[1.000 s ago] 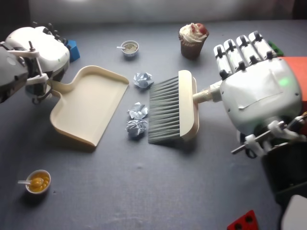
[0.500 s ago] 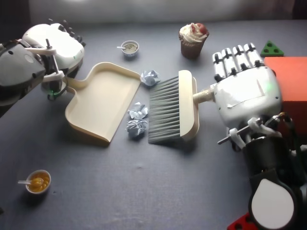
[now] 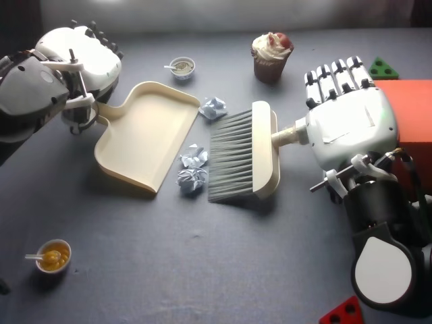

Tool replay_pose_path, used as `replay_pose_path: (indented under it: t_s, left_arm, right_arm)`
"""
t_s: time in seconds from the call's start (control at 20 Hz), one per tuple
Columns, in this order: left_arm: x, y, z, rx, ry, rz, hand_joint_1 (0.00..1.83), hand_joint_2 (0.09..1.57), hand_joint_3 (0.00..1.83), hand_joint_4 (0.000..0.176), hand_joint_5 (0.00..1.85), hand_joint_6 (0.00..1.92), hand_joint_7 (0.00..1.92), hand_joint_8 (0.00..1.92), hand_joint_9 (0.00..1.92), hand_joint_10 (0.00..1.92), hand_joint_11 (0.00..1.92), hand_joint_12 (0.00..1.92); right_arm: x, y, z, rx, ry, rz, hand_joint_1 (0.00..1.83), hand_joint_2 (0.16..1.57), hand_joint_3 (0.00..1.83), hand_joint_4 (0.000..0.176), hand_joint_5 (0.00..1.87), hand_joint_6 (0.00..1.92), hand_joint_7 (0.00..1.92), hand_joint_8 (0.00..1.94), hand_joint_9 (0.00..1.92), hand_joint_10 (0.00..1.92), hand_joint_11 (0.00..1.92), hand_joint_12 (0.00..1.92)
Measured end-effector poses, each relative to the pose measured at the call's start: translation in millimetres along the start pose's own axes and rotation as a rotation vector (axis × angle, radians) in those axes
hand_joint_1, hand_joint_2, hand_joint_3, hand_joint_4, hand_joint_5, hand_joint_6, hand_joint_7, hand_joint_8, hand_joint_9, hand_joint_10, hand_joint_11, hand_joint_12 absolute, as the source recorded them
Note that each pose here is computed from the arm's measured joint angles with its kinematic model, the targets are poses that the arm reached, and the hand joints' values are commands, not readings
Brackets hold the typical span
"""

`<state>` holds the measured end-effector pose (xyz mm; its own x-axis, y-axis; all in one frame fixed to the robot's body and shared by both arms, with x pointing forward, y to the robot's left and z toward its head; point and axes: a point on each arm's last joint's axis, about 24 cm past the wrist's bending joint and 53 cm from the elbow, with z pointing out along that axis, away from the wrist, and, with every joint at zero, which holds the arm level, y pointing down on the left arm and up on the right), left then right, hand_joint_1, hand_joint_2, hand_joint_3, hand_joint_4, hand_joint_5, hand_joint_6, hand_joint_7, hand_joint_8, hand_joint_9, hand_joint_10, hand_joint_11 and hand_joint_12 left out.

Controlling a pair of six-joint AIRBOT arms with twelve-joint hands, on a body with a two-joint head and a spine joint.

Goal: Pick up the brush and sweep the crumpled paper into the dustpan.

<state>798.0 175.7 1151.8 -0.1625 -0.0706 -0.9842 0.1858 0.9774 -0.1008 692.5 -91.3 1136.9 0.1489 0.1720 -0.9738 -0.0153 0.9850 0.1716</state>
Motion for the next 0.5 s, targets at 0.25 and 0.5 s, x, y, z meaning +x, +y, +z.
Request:
replay_pose_path:
  t_s: [0.25,0.5]
  left_arm:
    - [-2.8,9.0,1.5,-0.016,-0.008,0.003,1.11,1.10,0.00,0.000,1.03,0.90,0.38,0.00,0.29,0.00,0.13,0.37]
    - [-5.9,11.6,2.8,-0.015,-0.018,0.003,1.14,1.09,0.00,0.000,1.05,0.86,0.37,0.00,0.27,0.00,0.11,0.38]
  right_arm:
    - [1.7,4.9,0.0,-0.013,0.007,0.004,1.20,1.07,0.00,0.000,0.31,0.00,0.32,0.01,0.36,0.01,0.35,0.05]
    - [-1.6,8.1,3.1,-0.026,-0.008,0.012,1.26,1.10,0.00,0.000,0.96,0.75,1.04,1.04,1.03,0.15,0.50,0.98]
